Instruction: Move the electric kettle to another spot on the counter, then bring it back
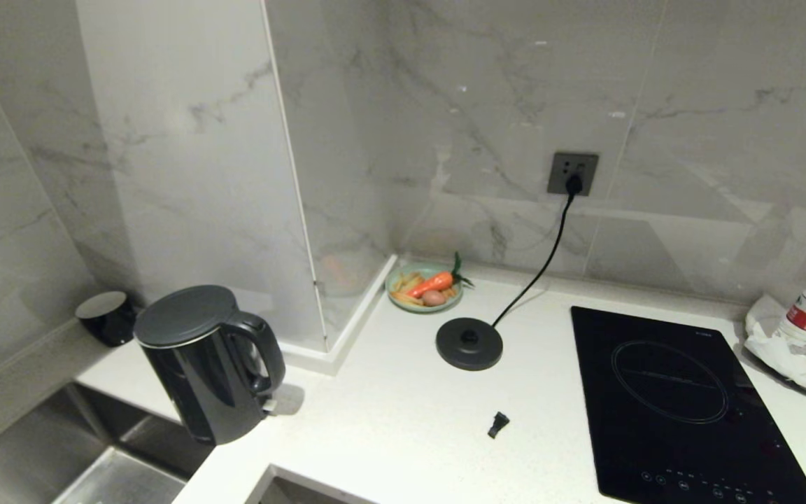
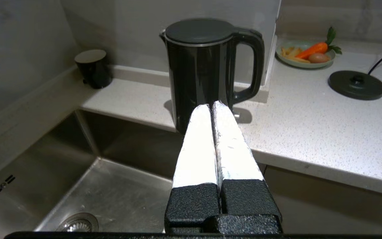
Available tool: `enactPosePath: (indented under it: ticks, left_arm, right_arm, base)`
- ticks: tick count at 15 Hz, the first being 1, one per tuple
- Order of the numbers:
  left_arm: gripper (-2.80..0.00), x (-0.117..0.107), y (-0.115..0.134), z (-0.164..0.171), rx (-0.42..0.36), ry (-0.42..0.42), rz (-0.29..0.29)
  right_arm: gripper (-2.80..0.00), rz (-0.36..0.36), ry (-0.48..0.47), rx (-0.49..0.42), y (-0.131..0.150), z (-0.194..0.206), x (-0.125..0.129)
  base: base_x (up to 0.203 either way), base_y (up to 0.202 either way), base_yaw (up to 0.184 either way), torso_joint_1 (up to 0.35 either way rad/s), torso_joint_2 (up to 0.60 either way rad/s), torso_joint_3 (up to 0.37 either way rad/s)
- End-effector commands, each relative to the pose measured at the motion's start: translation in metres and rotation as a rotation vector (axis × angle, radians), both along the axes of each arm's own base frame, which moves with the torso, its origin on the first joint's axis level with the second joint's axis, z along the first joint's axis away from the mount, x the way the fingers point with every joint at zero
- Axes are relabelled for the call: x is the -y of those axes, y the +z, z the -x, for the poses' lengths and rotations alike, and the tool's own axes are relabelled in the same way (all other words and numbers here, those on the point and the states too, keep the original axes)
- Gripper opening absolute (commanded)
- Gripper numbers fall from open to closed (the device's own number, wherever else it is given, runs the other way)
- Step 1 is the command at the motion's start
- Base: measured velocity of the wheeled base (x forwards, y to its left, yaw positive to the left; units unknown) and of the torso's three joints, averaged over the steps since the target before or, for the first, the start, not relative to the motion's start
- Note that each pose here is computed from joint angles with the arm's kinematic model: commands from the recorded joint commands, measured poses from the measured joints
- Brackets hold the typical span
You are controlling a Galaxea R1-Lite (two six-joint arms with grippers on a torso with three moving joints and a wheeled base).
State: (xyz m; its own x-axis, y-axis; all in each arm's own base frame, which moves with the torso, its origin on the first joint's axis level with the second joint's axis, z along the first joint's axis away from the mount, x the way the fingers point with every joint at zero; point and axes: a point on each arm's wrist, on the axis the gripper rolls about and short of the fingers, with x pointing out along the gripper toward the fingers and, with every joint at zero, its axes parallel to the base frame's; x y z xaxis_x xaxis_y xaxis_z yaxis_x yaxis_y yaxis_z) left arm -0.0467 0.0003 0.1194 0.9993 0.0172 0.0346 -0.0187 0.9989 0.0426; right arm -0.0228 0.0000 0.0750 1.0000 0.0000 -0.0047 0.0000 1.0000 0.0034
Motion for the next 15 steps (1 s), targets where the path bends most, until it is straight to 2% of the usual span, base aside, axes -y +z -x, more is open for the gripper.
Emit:
enactPosePath:
  ticks: [1,2,4,5,7,15]
  left_arm:
    - [-2.80,0.000,-0.004,-0.004,0.008,0.003,0.005]
    - [-2.80,0.000,-0.008,-0.006,-0.001,0.002,0.014]
    - [-2.80,0.000,-0.034,-0.016,-0.092,0.002,0.012]
    - [-2.80,0.000,-0.042,-0.020,-0.102,-0.005,0.019]
    - [-2.80,0.000,-0.042,-0.022,-0.062,-0.010,0.037]
    - [-2.80,0.000,-0.042,-0.022,-0.062,-0.010,0.035]
  right_arm:
    - [-2.80,0.000,0.002,0.000,0.000,0.000,0.000]
    - [-2.80,0.000,0.000,0.000,0.000,0.000,0.000]
    - [-2.80,0.000,0.000,0.000,0.000,0.000,0.000]
    - [-2.80,0.000,0.001,0.000,0.000,0.000,0.000]
    - [-2.80,0.000,0.001,0.000,0.000,0.000,0.000]
    - [-2.80,0.000,0.001,0.000,0.000,0.000,0.000]
  base:
    - [0.000,0.000,0.000,0.000,0.00,0.000]
    - [0.000,0.000,0.000,0.000,0.00,0.000]
    - [0.000,0.000,0.000,0.000,0.00,0.000]
    - [0.000,0.000,0.000,0.000,0.00,0.000]
    - [0.000,0.000,0.000,0.000,0.00,0.000]
    - [0.000,0.000,0.000,0.000,0.00,0.000]
